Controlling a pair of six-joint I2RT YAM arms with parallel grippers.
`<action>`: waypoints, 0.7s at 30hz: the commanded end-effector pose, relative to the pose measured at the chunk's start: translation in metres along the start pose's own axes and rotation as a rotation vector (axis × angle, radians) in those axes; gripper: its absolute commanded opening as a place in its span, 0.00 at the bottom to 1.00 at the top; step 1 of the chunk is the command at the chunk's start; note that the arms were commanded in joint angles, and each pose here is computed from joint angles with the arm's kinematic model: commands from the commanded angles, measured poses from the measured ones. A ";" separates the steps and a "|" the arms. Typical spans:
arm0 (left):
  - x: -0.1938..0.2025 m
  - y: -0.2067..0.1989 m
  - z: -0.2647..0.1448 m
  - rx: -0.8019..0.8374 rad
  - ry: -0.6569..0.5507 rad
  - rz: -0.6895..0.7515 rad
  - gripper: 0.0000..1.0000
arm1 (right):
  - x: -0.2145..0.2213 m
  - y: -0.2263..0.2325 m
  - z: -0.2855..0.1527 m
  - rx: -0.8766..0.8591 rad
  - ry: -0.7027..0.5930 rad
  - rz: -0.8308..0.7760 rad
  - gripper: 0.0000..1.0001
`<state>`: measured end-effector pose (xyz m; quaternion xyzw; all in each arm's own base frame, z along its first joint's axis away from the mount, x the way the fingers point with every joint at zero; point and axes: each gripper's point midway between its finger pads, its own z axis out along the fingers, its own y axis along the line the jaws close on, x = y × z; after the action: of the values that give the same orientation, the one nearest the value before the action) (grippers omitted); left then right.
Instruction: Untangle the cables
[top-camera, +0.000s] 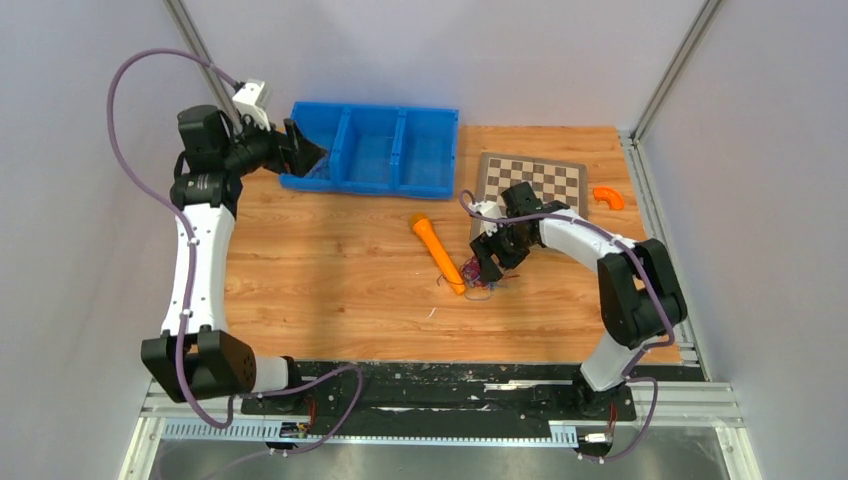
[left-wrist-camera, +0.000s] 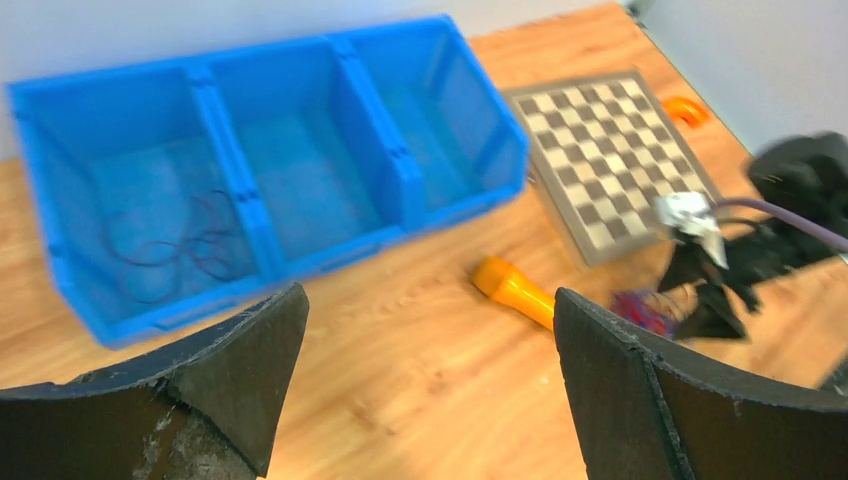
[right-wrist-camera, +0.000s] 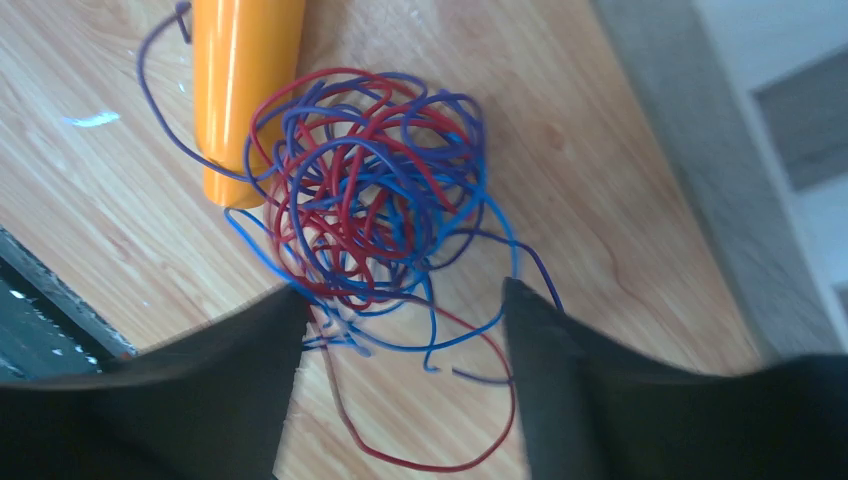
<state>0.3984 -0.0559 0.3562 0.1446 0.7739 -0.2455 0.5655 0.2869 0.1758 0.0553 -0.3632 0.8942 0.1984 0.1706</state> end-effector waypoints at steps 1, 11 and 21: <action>0.024 -0.039 -0.009 0.147 0.027 0.027 1.00 | 0.011 -0.003 0.023 -0.011 0.035 -0.029 0.55; 0.054 -0.125 -0.045 0.415 0.034 0.163 0.99 | -0.055 0.086 -0.123 -0.188 -0.398 -0.264 0.00; 0.091 -0.225 -0.031 0.736 0.064 0.335 1.00 | -0.104 0.188 -0.183 -0.668 -0.524 -0.432 0.00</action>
<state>0.2340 -0.2080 0.3266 0.4187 0.6579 -0.4033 0.4787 0.2299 0.2445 0.2799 -0.4813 0.6833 0.4211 0.3523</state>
